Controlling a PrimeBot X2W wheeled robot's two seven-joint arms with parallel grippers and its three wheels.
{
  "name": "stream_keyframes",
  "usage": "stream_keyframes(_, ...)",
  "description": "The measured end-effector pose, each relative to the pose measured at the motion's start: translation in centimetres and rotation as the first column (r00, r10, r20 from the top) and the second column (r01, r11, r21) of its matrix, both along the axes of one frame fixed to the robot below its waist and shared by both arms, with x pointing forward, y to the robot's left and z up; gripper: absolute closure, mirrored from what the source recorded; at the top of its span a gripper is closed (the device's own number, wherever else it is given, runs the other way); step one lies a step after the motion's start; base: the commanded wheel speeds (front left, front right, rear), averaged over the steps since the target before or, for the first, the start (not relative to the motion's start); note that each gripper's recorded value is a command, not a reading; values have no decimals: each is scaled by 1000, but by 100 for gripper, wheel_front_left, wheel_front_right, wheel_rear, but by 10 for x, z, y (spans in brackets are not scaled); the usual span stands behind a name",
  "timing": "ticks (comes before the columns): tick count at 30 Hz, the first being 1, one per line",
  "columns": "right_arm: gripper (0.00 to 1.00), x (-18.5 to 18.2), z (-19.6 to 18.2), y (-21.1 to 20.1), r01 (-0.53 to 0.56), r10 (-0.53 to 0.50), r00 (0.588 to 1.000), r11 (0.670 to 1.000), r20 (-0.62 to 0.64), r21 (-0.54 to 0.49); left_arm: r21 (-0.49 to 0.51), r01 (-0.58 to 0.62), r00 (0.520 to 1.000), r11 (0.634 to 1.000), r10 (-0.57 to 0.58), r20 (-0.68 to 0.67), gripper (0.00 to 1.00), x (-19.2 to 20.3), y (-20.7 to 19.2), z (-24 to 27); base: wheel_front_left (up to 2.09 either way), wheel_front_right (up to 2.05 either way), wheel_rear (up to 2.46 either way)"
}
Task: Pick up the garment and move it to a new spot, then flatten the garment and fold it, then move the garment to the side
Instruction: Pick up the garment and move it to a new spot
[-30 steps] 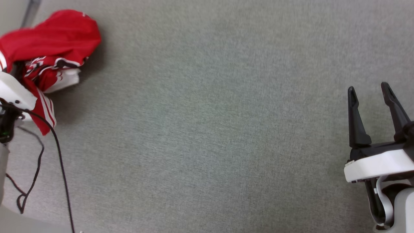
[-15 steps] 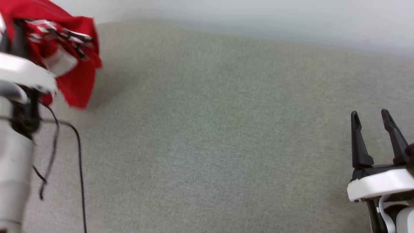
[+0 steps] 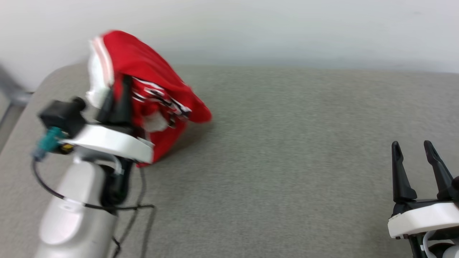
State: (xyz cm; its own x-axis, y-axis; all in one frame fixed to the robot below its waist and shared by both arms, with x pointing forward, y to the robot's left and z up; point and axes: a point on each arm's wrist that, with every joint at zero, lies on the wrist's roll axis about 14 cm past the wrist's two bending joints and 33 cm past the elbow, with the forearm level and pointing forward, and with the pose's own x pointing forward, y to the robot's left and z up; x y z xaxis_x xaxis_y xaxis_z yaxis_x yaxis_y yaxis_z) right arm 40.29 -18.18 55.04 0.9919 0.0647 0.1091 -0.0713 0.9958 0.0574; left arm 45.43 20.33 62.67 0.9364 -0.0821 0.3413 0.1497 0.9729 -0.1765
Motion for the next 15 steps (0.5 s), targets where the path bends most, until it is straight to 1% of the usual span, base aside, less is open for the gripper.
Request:
stream_keyframes(2, 0, -7, 2, -11, 30, -30, 1000, 1000, 3, -2, -15, 85, 996, 996, -85, -7, 100, 0, -33, -5, 0, 0, 0)
stream_keyframes(4, 0, -14, 2, -21, 60, -60, 998, 998, 2, -3, -28, 179, 984, 984, -179, -19, 100, -1, -68, -10, 0, 0, 0)
stream_keyframes(7, 0, -20, 2, -35, 103, -103, 995, 995, -1, -9, -55, 325, 943, 944, -328, -51, 100, -6, -121, -22, 0, 0, 0)
stream_keyframes(11, 0, -23, -6, -47, 136, -136, 990, 991, -25, -10, -102, 470, 864, 877, -480, -150, 100, -20, -178, -58, 0, 0, 0)
stream_keyframes(13, 0, -21, -12, -50, 146, -146, 988, 989, -40, -14, -114, 534, 807, 838, -545, -226, 100, -30, -200, -84, 0, 0, 0)
stream_keyframes(15, 0, -19, -19, -51, 148, -148, 987, 989, -62, -17, -124, 579, 751, 806, -587, -304, 100, -40, -216, -110, 0, 0, 0)
